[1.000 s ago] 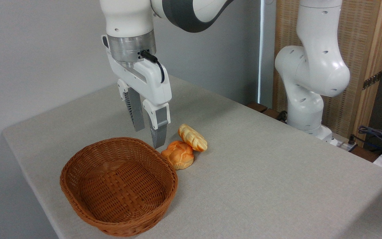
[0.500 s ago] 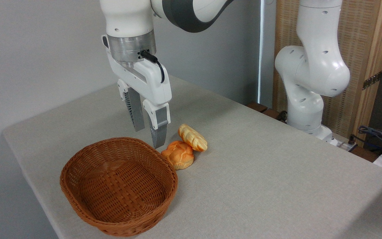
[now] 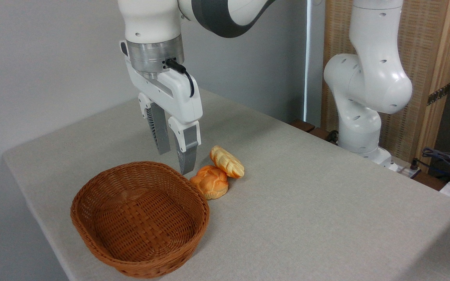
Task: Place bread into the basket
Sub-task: 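Lower the gripper down onto the round orange bun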
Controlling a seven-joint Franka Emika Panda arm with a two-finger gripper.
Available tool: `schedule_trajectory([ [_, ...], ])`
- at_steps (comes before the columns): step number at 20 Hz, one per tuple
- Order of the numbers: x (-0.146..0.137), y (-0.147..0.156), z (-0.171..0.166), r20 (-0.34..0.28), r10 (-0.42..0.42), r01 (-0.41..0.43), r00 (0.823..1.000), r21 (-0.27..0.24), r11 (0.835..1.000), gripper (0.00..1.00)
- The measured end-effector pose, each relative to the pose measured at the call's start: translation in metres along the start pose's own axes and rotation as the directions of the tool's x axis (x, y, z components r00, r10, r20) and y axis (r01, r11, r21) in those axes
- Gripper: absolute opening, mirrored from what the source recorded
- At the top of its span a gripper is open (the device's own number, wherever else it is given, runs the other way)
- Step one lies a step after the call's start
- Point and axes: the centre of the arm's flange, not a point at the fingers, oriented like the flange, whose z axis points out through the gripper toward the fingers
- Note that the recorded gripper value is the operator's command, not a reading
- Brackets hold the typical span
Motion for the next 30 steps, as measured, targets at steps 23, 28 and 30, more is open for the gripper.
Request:
schedule_trajectory([
  [23, -0.031, 0.058, 0.054, 0.087, 0.052, -0.043, 0.995, -0.104, 0.994, 1.00],
  [28, -0.031, 0.061, 0.069, 0.092, 0.057, -0.047, 0.994, -0.107, 0.993, 1.00],
  [30, -0.029, 0.066, 0.079, 0.102, 0.070, -0.058, 0.992, -0.117, 0.991, 1.00],
])
